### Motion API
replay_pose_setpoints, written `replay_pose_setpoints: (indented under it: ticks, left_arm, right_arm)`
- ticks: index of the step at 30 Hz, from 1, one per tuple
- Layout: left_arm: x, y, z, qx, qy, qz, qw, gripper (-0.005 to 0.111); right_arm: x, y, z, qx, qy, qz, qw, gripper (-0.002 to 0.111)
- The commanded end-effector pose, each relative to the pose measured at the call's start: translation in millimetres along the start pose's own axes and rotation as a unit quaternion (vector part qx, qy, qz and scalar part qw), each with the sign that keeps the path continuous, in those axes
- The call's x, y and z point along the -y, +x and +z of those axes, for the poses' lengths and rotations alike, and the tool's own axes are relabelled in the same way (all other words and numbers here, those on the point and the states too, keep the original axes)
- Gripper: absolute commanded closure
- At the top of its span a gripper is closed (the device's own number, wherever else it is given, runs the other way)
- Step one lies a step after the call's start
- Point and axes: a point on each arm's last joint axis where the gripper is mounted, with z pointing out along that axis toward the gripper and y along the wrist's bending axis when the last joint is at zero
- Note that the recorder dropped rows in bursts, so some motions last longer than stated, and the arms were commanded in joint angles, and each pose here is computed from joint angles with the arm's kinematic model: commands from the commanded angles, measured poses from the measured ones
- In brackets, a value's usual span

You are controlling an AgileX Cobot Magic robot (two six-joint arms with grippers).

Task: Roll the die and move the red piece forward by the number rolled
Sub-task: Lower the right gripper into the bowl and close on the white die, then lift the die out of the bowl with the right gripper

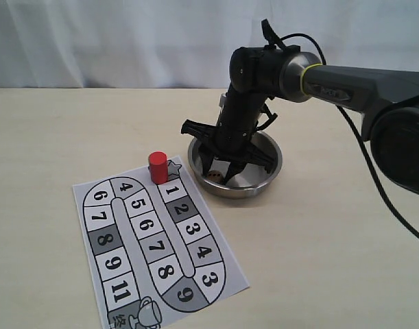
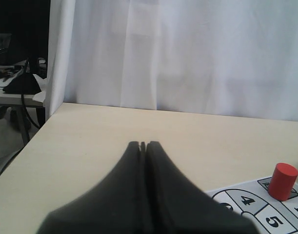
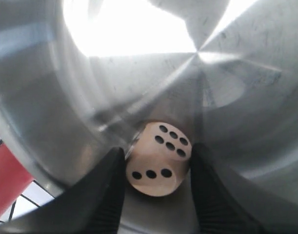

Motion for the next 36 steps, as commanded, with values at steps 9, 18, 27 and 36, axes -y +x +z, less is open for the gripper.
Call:
replay_pose_setpoints:
  ticks: [9, 18, 27, 36]
  left_arm:
    - [0.5, -3, 0, 0.007, 0.004, -0.002, 1.000, 0.107]
    - [0.5, -2, 0, 0.006, 0.004, -0.002, 1.000, 0.107]
    - [0.5, -2, 0, 0.006, 0.004, -0.002, 1.000, 0.107]
    - [0.5, -2, 0, 0.006, 0.004, -0.002, 1.000, 0.107]
  right_arm:
    - [19, -36, -9, 0.062, -0.008, -0.046, 0.997, 0.104]
    - [18, -40, -34, 0.089, -0.031, -0.078, 0.992, 0.104]
    - [17, -40, -33, 0.094, -0.029, -0.138, 0.986, 0.063]
    - [14, -41, -14, 0.092, -0.032, -0.161, 0.982, 0.050]
